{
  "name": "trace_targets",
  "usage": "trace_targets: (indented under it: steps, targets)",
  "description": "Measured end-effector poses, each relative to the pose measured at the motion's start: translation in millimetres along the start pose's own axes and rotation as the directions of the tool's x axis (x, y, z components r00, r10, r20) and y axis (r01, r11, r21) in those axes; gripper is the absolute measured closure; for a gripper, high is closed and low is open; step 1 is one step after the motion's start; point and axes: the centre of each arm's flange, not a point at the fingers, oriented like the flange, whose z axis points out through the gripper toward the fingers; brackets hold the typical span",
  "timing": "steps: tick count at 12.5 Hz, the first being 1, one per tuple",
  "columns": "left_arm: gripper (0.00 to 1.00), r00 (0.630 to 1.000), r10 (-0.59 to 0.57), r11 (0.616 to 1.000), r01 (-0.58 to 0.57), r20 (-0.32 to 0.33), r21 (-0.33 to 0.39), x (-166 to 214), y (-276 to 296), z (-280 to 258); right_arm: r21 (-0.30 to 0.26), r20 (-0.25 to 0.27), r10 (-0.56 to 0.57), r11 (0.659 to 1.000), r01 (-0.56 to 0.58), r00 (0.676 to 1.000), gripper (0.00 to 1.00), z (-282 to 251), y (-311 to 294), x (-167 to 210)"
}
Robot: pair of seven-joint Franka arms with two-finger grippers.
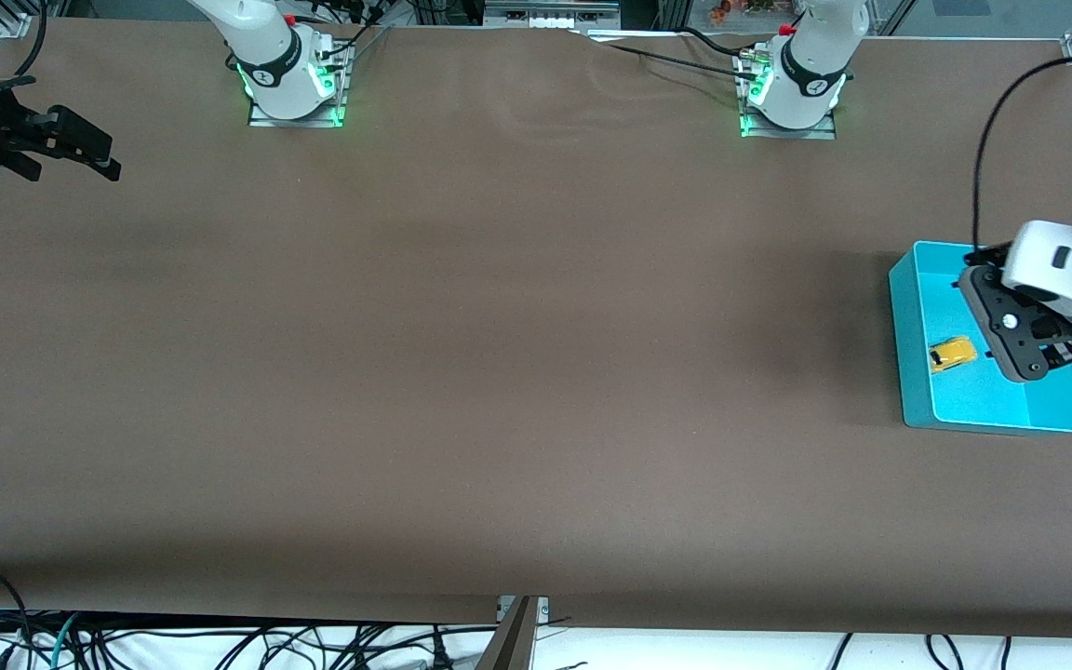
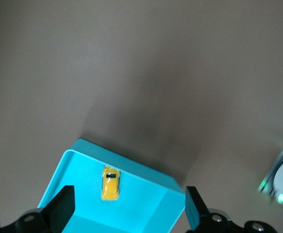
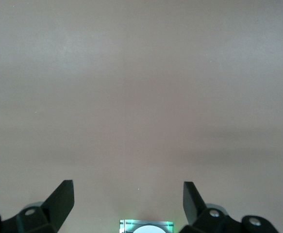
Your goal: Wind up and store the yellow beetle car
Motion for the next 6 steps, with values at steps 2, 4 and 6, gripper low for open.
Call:
trace_targets:
  steps: [2, 4, 6]
  targets:
    - [0.00, 0.982, -0.177, 0.984, 0.176, -0.071, -0.021, 18.3, 31.0, -26.2, 0.000, 0.000, 0.000, 1.000, 0.000, 1.000, 0.00, 0.0, 0.1, 0.0]
    - [0.00, 0.913, -0.387, 0.922, 0.385, -0.127, -0.040, 8.5, 37.1, -37.6, 0.000, 0.000, 0.000, 1.000, 0.000, 1.000, 0.00, 0.0, 0.2, 0.0]
    - [0.00, 0.820, -0.549, 0.833, 0.552, -0.159, -0.032, -2.1, 44.2, -42.5, 0.000, 0.000, 0.001, 1.000, -0.001, 1.000, 0.00, -0.1, 0.3, 0.0]
